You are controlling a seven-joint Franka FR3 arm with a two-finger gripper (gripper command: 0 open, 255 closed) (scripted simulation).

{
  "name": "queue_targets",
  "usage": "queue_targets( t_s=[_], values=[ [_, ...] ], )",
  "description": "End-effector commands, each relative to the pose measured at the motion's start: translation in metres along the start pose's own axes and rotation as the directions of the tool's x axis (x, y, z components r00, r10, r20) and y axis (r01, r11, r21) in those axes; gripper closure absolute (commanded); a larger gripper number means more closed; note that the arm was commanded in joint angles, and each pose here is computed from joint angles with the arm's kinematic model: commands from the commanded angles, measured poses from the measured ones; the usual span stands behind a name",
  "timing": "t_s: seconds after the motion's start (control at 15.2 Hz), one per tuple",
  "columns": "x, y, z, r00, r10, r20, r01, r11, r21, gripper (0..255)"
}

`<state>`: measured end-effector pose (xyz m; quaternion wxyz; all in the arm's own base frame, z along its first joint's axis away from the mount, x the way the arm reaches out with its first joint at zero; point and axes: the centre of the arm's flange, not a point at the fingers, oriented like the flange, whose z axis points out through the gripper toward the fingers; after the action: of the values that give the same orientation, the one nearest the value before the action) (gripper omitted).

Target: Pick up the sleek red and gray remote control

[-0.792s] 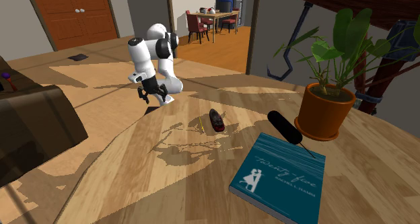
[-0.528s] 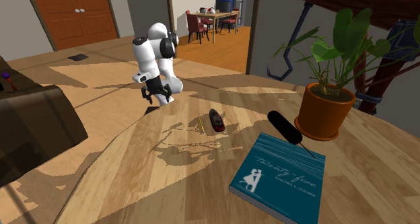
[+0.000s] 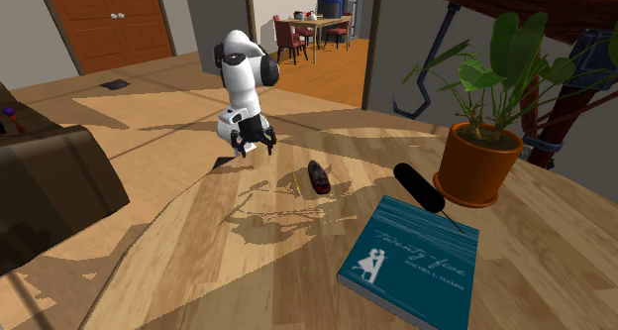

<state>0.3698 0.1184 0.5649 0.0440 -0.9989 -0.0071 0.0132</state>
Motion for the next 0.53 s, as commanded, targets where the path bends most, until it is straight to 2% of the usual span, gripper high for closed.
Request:
queue_targets(
  t_s=[0.0,0.46],
  values=[
    [0.011,-0.024,0.002,1.0,0.0,-0.003,0.0,1.0,-0.003,0],
    [0.052,-0.108,-0.002,1.0,-0.003,-0.014,0.003,1.0,-0.018,0]
  ],
)
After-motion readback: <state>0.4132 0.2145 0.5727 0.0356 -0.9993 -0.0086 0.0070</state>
